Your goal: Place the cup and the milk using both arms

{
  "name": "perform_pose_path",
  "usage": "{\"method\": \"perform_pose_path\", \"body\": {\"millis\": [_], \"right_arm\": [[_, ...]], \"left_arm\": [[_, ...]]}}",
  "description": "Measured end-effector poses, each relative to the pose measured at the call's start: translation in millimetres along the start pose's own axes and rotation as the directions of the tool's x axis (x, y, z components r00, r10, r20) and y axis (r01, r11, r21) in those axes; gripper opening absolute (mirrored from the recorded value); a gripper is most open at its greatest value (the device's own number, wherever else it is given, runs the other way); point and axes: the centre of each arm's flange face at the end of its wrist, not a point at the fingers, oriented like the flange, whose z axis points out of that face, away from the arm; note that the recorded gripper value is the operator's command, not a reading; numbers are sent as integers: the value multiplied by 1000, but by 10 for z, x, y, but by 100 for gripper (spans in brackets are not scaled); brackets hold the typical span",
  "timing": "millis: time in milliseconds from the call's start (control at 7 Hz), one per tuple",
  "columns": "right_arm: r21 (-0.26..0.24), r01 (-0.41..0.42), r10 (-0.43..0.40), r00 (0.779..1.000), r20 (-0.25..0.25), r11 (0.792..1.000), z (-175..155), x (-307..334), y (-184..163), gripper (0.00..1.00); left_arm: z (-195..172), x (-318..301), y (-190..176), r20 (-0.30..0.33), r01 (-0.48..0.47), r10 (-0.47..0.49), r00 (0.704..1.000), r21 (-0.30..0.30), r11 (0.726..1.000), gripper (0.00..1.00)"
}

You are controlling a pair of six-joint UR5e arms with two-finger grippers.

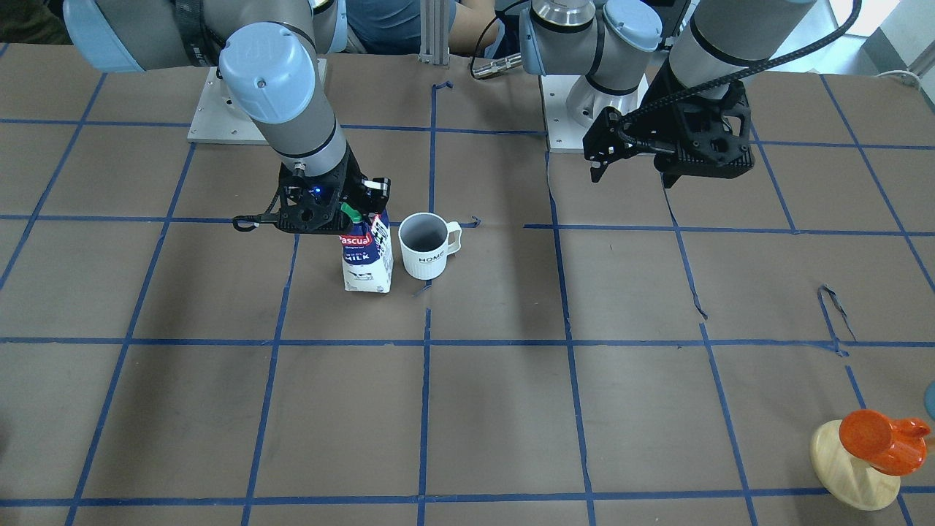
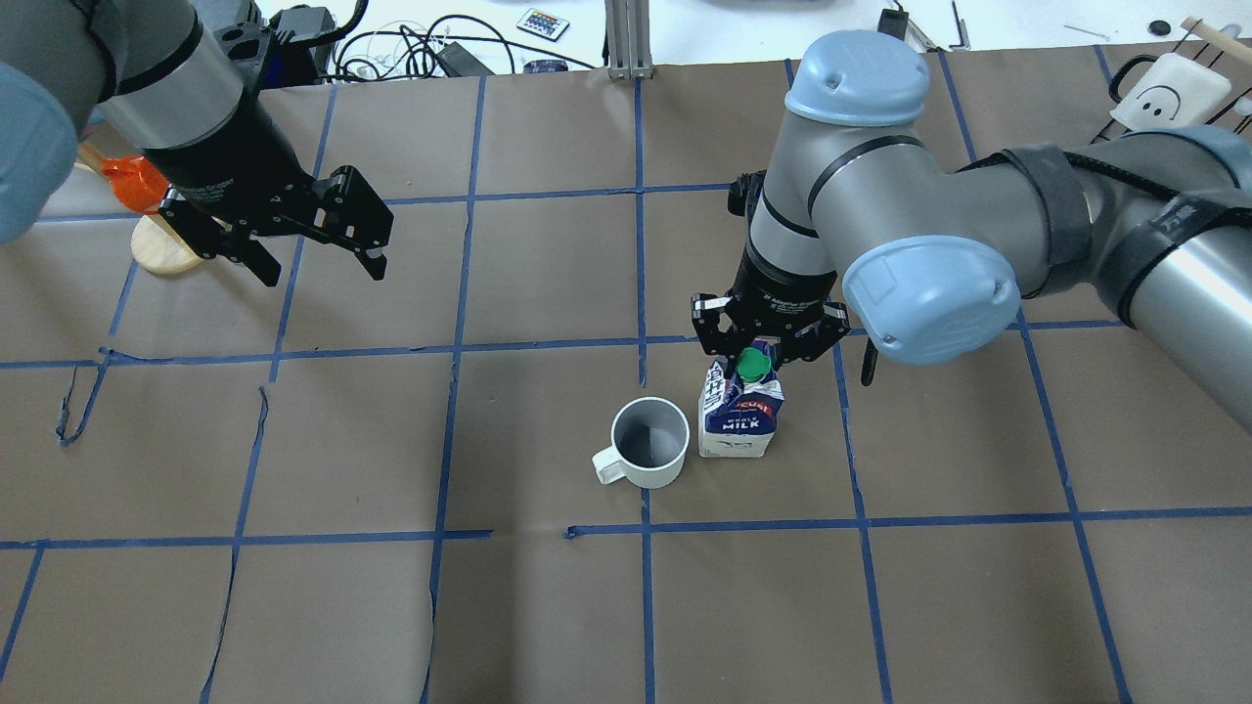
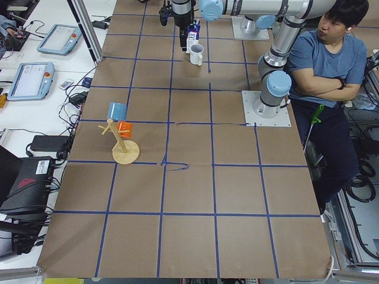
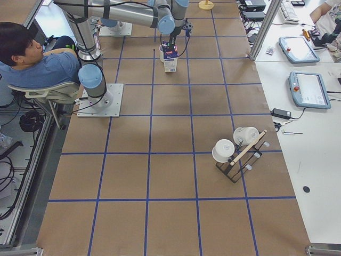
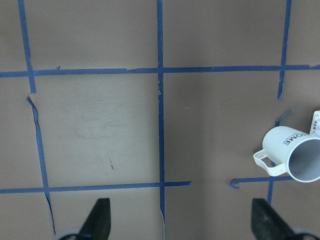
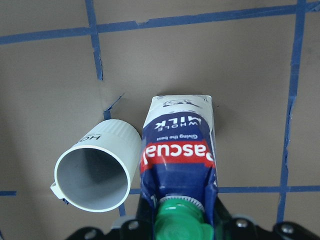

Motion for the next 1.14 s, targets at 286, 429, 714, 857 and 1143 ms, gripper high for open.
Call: {"method": "perform_pose_path", "body": {"millis": [286, 429, 714, 857, 1143], "right_arm": [[-2, -1, 1, 1000, -1, 1000, 16, -15, 11, 86], [-2, -1, 1, 1000, -2, 1000, 19, -16, 11, 100], [7, 6, -6, 1000, -9, 1000, -15, -6, -7, 100], [25, 6, -5, 1000, -9, 1000, -98, 11, -37, 100], [81, 1, 1, 1000, -26, 997, -413, 62, -148, 100]], "left_arm": [[0, 0, 5, 0, 0, 0, 1000, -2, 1000, 100], [-1, 0, 6, 1, 0, 0, 1000, -2, 1000, 100], [-2, -3, 5, 1, 0, 0, 1000, -1, 1000, 100], [-2, -3, 5, 1, 0, 0, 1000, -1, 1000, 100], [-2, -1, 6, 1, 0, 0, 1000, -1, 1000, 100]]}}
